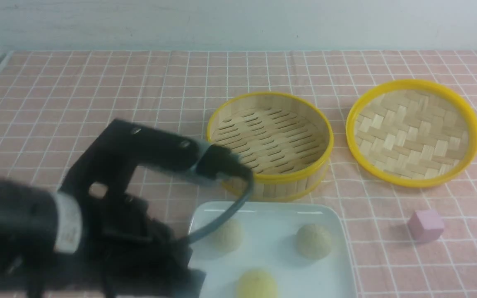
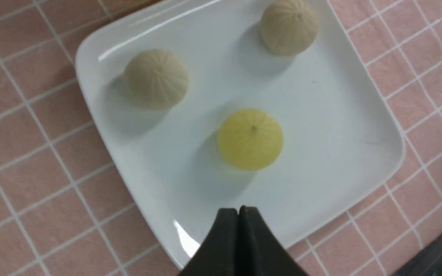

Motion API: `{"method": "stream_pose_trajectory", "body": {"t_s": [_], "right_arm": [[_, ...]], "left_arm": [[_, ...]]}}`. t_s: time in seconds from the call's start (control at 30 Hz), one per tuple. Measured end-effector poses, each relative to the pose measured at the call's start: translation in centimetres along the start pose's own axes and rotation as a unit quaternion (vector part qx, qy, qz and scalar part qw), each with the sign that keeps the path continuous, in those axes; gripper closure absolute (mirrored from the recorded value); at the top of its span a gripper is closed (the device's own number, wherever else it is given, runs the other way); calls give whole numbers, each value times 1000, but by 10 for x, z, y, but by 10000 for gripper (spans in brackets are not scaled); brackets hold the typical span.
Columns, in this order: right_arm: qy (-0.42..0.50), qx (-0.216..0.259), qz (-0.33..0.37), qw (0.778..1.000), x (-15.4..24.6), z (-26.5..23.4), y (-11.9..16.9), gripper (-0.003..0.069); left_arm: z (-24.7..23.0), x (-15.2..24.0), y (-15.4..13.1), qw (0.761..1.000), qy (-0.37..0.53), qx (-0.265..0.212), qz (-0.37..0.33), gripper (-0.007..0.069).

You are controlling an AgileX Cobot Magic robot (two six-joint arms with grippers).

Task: Put the steamed buns into the plate on the pink tablecloth.

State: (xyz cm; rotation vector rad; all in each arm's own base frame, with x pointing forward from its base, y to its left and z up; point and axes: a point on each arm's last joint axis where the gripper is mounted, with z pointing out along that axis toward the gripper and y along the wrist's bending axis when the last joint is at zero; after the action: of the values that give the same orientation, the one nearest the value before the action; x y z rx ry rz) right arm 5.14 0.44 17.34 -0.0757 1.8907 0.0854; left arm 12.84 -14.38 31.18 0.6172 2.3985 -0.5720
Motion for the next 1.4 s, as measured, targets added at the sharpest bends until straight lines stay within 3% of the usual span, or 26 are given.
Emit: {"method": "stream_pose_trajectory", "body": {"t_s": [0.23, 0.5, 0.67, 0.77, 0.93, 1.03, 1.23, 1.27, 1.3, 1.4], "right_arm": [[0, 2, 1, 1000, 0, 0, 0, 595], [0, 2, 1, 1000, 0, 0, 0, 580], [0, 2, 1, 1000, 0, 0, 0, 579], [0, 2, 1, 1000, 0, 0, 0, 578], [0, 2, 1, 1000, 0, 0, 0, 572], [0, 2, 1, 1000, 0, 0, 0, 566], [0, 2, 1, 1000, 0, 0, 0, 557], [0, 2, 1, 1000, 0, 0, 0, 557], [0, 2, 1, 1000, 0, 0, 0, 554], [0, 2, 1, 1000, 0, 0, 0, 549]], "left_arm": [[-3, 49, 17, 977, -179, 82, -82, 626], [10, 74, 28, 974, -190, 79, -90, 625], [11, 77, 29, 980, -178, 66, -54, 620], [12, 80, 31, 986, -162, 44, 3, 615], [2, 88, 36, 981, -186, 28, 53, 610], [-4, 99, 45, 976, -210, 8, 58, 607], [-8, 142, 85, 951, -281, -123, -20, 601], [-8, 143, 86, 950, -283, -127, -23, 601], [-8, 153, 93, 938, -300, -167, -48, 599], [-11, 164, 101, 916, -326, -222, -71, 595]]}}
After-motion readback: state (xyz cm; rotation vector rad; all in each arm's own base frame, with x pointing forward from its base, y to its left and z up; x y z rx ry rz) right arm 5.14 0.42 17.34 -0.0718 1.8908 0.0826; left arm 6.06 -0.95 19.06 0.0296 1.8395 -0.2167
